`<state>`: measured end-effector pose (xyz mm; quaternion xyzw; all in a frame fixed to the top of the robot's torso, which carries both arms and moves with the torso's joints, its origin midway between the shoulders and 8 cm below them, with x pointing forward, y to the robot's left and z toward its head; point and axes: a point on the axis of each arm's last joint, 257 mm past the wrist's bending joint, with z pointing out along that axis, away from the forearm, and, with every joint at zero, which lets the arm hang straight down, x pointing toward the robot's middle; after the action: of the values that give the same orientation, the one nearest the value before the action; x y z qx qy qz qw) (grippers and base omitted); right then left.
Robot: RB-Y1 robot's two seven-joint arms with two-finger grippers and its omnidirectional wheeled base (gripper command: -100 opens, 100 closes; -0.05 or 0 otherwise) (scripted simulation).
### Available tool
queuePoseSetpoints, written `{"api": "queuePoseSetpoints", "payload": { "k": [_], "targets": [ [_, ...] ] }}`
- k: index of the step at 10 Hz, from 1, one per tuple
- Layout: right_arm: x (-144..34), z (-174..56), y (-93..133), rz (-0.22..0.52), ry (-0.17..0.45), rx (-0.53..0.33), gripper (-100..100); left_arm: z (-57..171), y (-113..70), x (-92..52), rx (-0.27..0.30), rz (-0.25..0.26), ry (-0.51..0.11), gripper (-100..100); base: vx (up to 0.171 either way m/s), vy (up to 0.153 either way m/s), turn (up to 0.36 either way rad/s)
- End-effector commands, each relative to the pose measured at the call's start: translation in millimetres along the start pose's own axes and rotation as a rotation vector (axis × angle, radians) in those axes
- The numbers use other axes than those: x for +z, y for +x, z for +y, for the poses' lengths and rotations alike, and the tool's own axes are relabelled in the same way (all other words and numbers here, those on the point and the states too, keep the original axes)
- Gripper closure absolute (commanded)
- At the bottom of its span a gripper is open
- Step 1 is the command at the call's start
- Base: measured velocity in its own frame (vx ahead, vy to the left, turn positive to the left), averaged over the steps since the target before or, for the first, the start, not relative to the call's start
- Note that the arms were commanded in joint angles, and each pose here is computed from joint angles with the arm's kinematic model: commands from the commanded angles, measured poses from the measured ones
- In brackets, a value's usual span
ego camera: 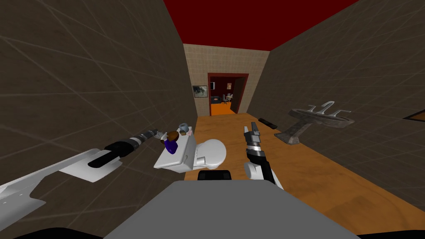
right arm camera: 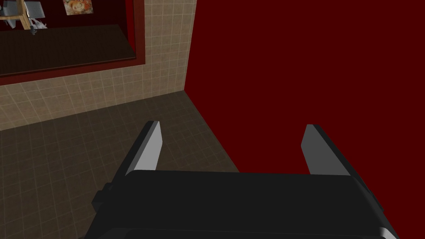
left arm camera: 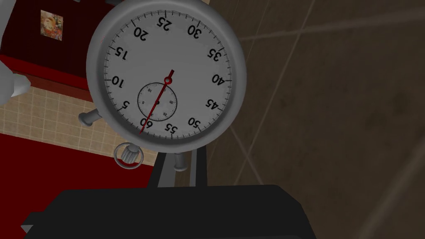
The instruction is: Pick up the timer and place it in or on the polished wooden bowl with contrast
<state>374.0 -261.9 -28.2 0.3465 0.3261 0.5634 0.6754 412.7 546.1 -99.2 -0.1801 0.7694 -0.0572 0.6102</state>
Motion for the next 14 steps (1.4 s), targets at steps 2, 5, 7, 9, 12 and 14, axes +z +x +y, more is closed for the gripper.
{"api": "queuePoseSetpoints", "payload": {
  "k": [2, 5, 7, 9, 12, 14],
  "targets": [
    [0.0, 0, 0, 0.0, 0.0, 0.0, 0, -4, -8.2, 1.9, 0.017, 0.016, -0.011, 100, 0.106, 0.044, -0.016],
    [0.1, 0, 0, 0.0, 0.0, 0.0, 0, -1, -7.4, 1.3, 0.014, 0.011, -0.012, -100, 0.021, 0.01, 0.005],
    [0.1, 0, 0, 0.0, 0.0, 0.0, 0, -2, -7.5, 1.4, 0.014, 0.011, -0.01, -100, 0.002, 0.0, -0.015],
    [0.1, 0, 0, 0.0, 0.0, 0.0, 0, -2, -7.5, 1.4, 0.014, 0.011, -0.01, 0, 0.0, 0.0, 0.0],
    [0.0, 0, 0, 0.0, 0.0, 0.0, 0, -46, -13.0, 4.8, 0.024, 0.022, 0.03, -100, 0.042, 0.048, 0.169],
    [0.1, 0, 0, 0.0, 0.0, 0.0, 0, -67, -12.5, 4.0, 0.028, 0.029, 0.057, -100, -0.002, 0.013, 0.027]
  ]
}}
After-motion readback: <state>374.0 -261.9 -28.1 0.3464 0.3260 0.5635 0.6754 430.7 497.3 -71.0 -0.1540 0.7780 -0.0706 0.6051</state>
